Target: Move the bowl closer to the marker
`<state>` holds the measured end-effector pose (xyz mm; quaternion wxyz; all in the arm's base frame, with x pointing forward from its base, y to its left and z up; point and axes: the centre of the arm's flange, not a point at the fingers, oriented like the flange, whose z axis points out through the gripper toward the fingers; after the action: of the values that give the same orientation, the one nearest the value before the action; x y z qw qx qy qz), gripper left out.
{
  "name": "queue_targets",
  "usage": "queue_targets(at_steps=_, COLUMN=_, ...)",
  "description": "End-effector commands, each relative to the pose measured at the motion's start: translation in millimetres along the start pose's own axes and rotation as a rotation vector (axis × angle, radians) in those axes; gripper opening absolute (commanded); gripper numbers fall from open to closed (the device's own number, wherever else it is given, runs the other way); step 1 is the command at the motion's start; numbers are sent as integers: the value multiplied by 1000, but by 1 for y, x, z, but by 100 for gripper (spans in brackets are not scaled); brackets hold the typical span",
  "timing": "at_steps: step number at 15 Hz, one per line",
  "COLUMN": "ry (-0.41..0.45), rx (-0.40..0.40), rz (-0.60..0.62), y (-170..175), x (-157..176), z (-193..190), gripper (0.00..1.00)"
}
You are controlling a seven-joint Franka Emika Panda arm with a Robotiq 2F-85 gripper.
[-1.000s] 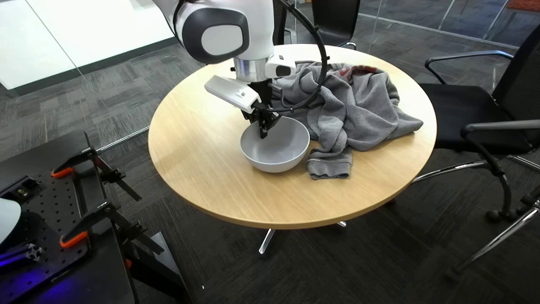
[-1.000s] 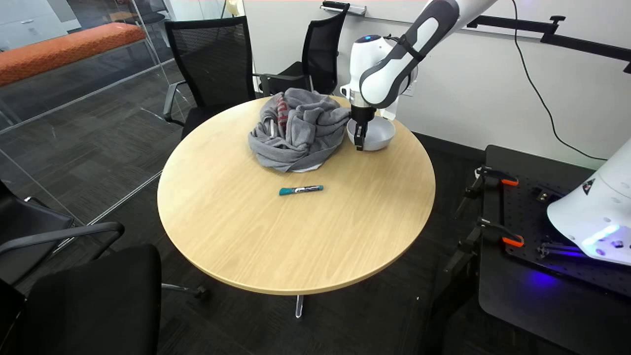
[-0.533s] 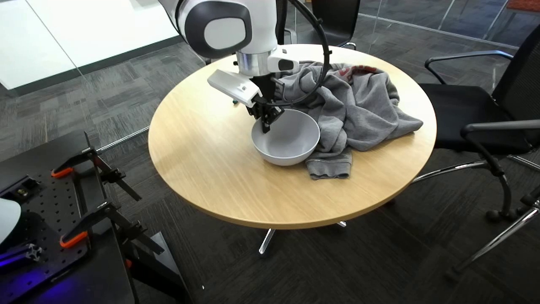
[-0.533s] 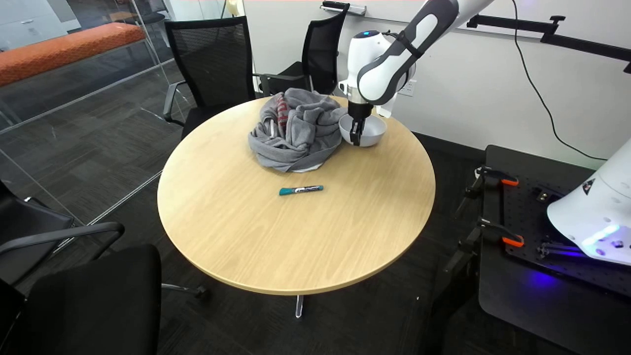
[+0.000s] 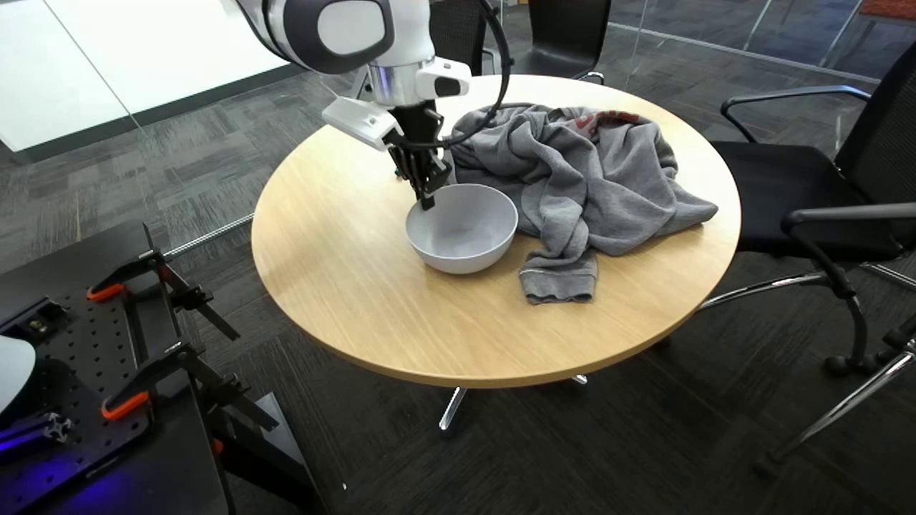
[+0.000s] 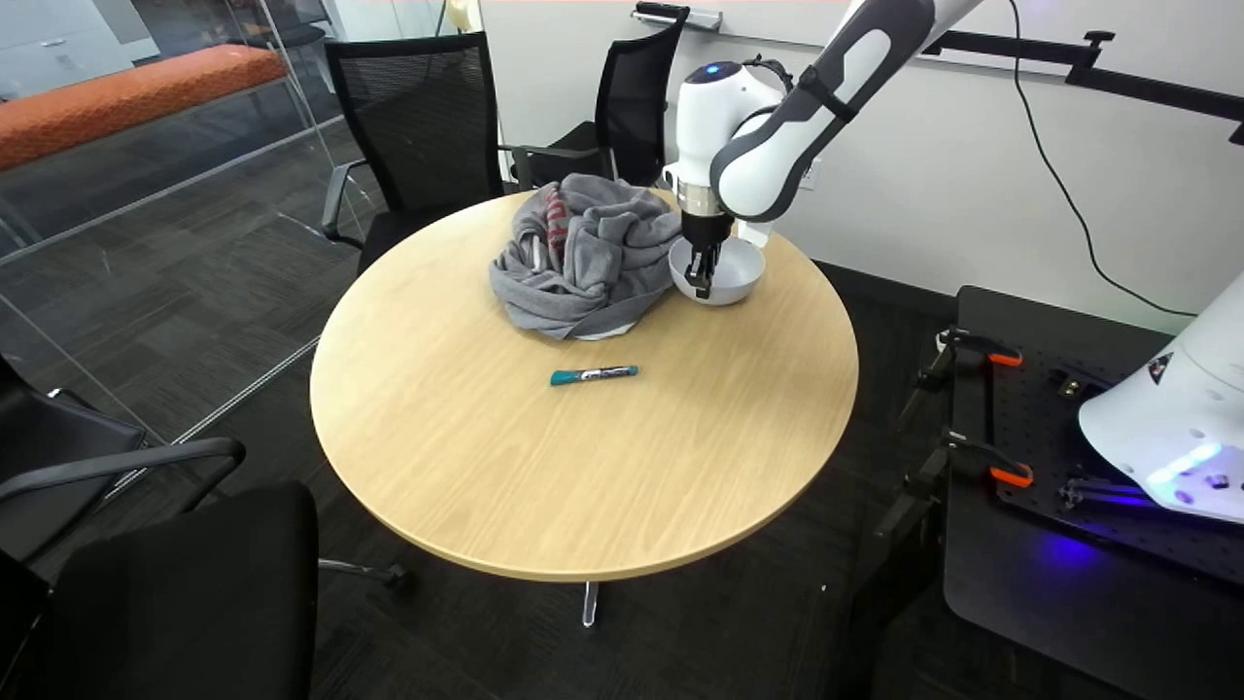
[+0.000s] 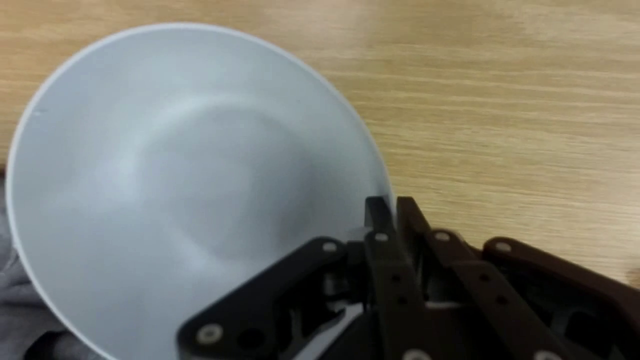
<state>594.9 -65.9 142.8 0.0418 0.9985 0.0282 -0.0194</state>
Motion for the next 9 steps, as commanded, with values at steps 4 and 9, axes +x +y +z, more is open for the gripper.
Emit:
queue_targets(at_steps=4, ry=-70, rx=-123, rz=-3, y=-75, x=-23, z=-20, gripper=3)
queue_targets(at_steps=9, ry=-120, rx=-117, rz=-69, y=-108, x=-24, z=-15, gripper=3)
